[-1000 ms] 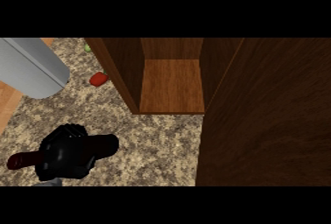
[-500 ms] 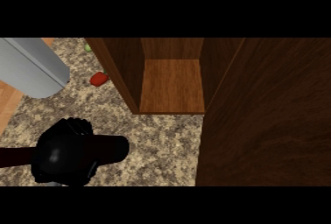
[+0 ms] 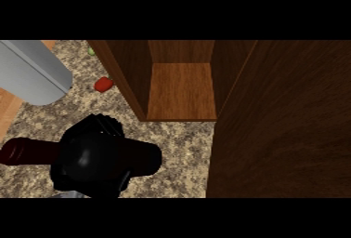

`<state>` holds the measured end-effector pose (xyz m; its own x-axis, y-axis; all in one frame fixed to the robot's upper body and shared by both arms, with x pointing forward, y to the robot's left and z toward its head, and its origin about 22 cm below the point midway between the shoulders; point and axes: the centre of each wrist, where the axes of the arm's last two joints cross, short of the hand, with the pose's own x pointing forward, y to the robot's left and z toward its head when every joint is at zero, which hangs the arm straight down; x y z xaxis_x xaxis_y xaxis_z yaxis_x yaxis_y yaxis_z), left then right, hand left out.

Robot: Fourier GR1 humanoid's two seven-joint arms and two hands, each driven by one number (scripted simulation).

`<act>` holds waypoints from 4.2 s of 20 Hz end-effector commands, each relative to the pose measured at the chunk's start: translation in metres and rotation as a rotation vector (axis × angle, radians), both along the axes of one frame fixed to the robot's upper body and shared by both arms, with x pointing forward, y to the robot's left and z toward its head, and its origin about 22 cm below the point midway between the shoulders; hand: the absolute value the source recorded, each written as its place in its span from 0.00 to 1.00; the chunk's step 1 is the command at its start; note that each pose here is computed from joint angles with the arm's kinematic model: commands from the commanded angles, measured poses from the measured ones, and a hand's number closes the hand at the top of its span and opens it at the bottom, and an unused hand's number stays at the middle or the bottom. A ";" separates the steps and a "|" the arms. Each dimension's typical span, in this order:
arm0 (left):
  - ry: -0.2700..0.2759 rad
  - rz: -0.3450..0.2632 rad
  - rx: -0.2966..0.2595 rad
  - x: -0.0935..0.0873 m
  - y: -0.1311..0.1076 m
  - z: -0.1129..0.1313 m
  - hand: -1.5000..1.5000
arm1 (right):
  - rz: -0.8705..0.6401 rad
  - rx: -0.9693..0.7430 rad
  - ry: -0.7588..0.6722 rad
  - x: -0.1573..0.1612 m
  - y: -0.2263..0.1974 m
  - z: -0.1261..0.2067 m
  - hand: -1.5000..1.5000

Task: Pick up the wine, place it into the cabinet and close the cabinet

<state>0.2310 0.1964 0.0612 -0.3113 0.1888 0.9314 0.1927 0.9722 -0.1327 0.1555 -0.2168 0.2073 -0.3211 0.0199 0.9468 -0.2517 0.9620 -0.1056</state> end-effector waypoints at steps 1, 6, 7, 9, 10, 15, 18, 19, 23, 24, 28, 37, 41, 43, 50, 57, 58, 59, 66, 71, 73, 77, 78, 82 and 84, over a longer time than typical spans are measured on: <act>-0.021 -0.032 -0.019 -0.011 -0.028 0.027 1.00 | 0.034 0.055 -0.035 -0.023 -0.010 0.004 0.00; -0.009 -0.050 -0.042 0.021 -0.061 0.051 1.00 | 0.030 0.032 -0.036 -0.024 -0.006 0.010 0.00; -0.005 -0.050 -0.051 0.011 -0.077 0.046 1.00 | 0.054 0.031 -0.028 -0.022 -0.013 0.008 0.00; 0.013 -0.034 -0.040 0.015 -0.094 0.052 1.00 | 0.062 0.050 -0.028 -0.018 -0.012 0.013 0.00; 0.022 -0.050 -0.060 0.021 -0.097 0.070 1.00 | 0.057 0.042 -0.040 -0.020 -0.010 0.012 0.00; -0.042 -0.002 -0.014 0.029 -0.117 0.065 1.00 | 0.055 0.086 -0.030 -0.017 -0.008 0.001 0.00; -0.008 0.022 -0.016 0.036 -0.128 0.084 1.00 | 0.046 0.044 -0.043 -0.027 -0.011 0.003 0.00; -0.037 0.028 -0.018 0.034 -0.131 0.081 1.00 | 0.074 0.038 -0.045 -0.032 -0.007 0.016 0.00; -0.012 0.052 -0.013 0.041 -0.143 0.080 1.00 | 0.059 0.031 -0.043 -0.034 -0.015 0.005 0.00; -0.021 0.048 0.004 0.050 -0.136 0.055 1.00 | 0.056 0.048 -0.038 -0.020 -0.005 0.002 0.00; -0.030 0.081 0.032 0.055 -0.129 0.081 1.00 | 0.039 0.045 -0.045 -0.016 -0.005 0.011 0.00; 0.019 0.106 -0.044 0.063 -0.140 0.036 1.00 | 0.059 0.021 -0.038 -0.020 -0.006 0.009 0.00; 0.030 0.140 -0.057 0.070 -0.134 0.025 1.00 | 0.066 0.029 -0.049 -0.027 -0.019 0.004 0.00; 0.026 0.147 -0.035 0.078 -0.143 0.023 1.00 | 0.041 0.026 -0.041 -0.016 -0.015 0.006 0.00; 0.014 0.171 0.080 0.075 -0.126 -0.028 1.00 | 0.039 0.030 -0.038 -0.015 -0.009 0.011 0.00; -0.010 0.210 0.089 0.082 -0.125 -0.014 1.00 | 0.022 0.042 -0.039 -0.004 -0.011 0.009 0.00; -0.022 0.238 0.099 0.083 -0.121 -0.033 1.00 | 0.045 0.028 -0.066 -0.025 -0.012 0.000 0.00; -0.019 0.245 0.080 0.101 -0.120 -0.016 1.00 | 0.055 0.029 -0.046 -0.017 -0.015 0.009 0.00; 0.003 0.271 0.053 0.099 -0.104 -0.037 1.00 | 0.058 0.022 -0.067 -0.031 -0.019 0.016 0.00; 0.035 0.228 0.051 0.121 -0.106 -0.016 1.00 | 0.049 0.049 -0.057 -0.007 -0.006 0.006 0.00; 0.034 0.234 0.052 0.134 -0.108 -0.027 1.00 | 0.047 0.050 -0.045 -0.019 -0.016 0.005 0.00; 0.072 0.243 0.048 0.142 -0.120 -0.015 1.00 | 0.062 0.024 -0.026 -0.024 -0.015 0.003 0.00; 0.073 0.264 0.051 0.139 -0.108 -0.041 1.00 | 0.061 0.048 -0.033 -0.014 -0.022 0.001 0.00; 0.083 0.271 0.099 0.158 -0.115 -0.026 1.00 | 0.084 0.042 -0.041 -0.013 -0.012 0.007 0.00; 0.088 0.267 0.080 0.165 -0.102 -0.031 1.00 | 0.040 0.062 -0.033 -0.003 -0.016 -0.006 0.00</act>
